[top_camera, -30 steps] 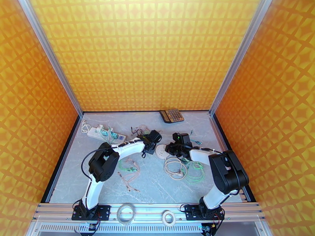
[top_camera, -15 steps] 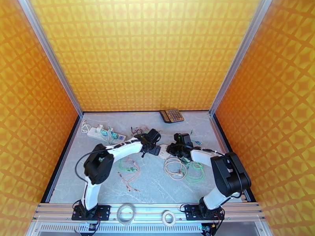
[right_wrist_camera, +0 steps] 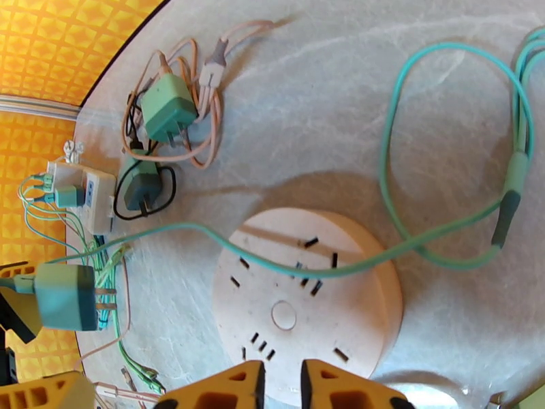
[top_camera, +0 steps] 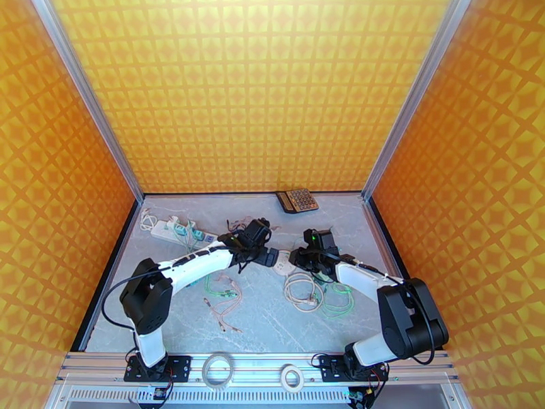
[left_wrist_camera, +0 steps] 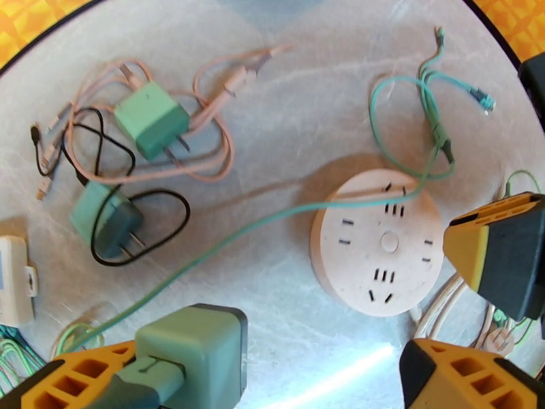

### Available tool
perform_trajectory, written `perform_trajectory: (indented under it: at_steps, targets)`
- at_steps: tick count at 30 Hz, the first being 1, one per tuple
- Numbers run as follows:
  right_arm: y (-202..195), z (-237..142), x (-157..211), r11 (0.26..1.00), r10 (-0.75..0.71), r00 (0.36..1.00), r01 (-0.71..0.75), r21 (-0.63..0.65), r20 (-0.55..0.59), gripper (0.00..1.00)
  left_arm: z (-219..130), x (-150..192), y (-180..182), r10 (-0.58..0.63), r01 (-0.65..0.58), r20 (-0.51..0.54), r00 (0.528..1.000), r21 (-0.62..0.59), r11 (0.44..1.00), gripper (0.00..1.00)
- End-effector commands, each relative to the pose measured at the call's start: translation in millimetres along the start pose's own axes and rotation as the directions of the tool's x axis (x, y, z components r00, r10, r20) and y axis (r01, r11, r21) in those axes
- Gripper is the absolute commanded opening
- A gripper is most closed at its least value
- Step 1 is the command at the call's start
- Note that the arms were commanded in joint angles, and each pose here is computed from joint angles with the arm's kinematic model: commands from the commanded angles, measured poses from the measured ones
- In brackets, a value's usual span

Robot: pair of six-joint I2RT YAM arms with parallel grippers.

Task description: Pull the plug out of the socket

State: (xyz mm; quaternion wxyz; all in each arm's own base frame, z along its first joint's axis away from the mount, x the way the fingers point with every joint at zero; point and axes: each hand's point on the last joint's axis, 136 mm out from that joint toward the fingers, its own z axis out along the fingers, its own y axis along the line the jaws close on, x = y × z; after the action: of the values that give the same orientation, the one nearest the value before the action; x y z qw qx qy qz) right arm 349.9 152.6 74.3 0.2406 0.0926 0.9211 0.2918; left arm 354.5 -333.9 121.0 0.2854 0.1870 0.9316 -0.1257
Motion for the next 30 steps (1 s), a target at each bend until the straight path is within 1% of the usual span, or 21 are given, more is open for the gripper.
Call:
perform_trajectory:
  at_steps: [1,3,10,16,24,30]
  targets:
    - [-5,-4,6,1.0,-0.01,1.0,0.01,0.027,0.0,0.23,13,4,-5,0.017,-0.017,-0.02,1.0,0.03,0.999,0.96]
    - [-5,-5,7,0.999,-0.01,1.0,0.01,0.03,0.0,0.24,20,8,-6,0.018,-0.016,-0.041,0.999,0.046,0.999,0.97]
    - [-8,-4,8,0.999,-0.014,1.0,0.014,0.037,-0.003,0.25,38,22,-14,0.0,0.011,-0.113,0.994,0.095,0.995,0.96]
    - [-9,-3,9,0.999,-0.021,1.0,0.021,0.04,-0.005,0.28,48,54,-9,-0.021,0.04,-0.221,0.975,0.08,0.996,0.95]
    - [-10,-3,8,0.999,-0.025,1.0,0.025,0.042,0.003,0.28,39,101,1,-0.063,0.088,-0.366,0.928,0.05,0.995,0.95]
    - [-9,-4,8,0.999,-0.029,1.0,0.028,0.036,0.008,0.29,26,116,0,-0.064,0.1,-0.409,0.91,0.066,0.993,0.95]
